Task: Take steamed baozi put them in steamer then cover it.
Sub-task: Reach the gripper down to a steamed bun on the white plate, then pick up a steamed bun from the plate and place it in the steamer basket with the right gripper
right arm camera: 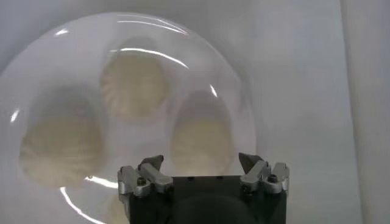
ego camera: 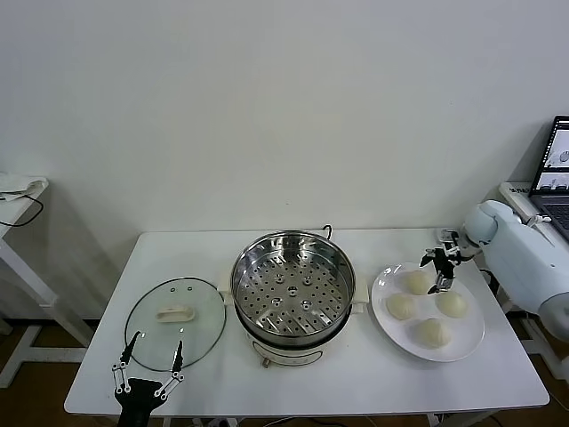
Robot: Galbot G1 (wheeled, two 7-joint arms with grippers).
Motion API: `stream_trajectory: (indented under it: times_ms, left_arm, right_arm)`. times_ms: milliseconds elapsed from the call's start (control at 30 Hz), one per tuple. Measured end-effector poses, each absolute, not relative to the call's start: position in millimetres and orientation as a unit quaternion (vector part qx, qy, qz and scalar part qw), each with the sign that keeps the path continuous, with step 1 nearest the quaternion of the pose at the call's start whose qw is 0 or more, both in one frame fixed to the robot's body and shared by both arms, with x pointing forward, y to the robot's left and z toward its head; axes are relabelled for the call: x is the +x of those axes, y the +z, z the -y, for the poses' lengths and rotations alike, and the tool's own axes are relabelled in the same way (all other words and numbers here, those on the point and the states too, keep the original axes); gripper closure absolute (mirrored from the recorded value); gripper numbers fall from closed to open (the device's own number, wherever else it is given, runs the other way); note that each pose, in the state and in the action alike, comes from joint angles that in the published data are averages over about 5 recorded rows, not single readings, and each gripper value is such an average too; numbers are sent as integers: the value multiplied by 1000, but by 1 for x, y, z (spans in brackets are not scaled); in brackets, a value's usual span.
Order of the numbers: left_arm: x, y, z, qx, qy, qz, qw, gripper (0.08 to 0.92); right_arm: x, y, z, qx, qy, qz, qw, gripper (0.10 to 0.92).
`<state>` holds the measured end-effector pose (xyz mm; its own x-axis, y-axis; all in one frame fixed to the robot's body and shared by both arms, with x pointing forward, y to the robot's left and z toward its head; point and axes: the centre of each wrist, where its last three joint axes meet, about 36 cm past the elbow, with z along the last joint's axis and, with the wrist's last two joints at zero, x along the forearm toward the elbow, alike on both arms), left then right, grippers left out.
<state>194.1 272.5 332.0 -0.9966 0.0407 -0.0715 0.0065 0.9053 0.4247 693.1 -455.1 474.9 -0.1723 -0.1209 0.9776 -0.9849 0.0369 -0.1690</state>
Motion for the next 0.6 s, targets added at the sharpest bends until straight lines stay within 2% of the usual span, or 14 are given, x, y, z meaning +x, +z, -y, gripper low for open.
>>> stream_trajectory:
  times_ms: [367,600]
  left_arm:
    - [194,331,-273,13,218,-975,39,177]
    - [194,332,-273,13,219,-975,40,177]
  right_arm:
    - [694,467,448,477,509,573,429,319]
    - [694,494,441,487,529,566,403,334]
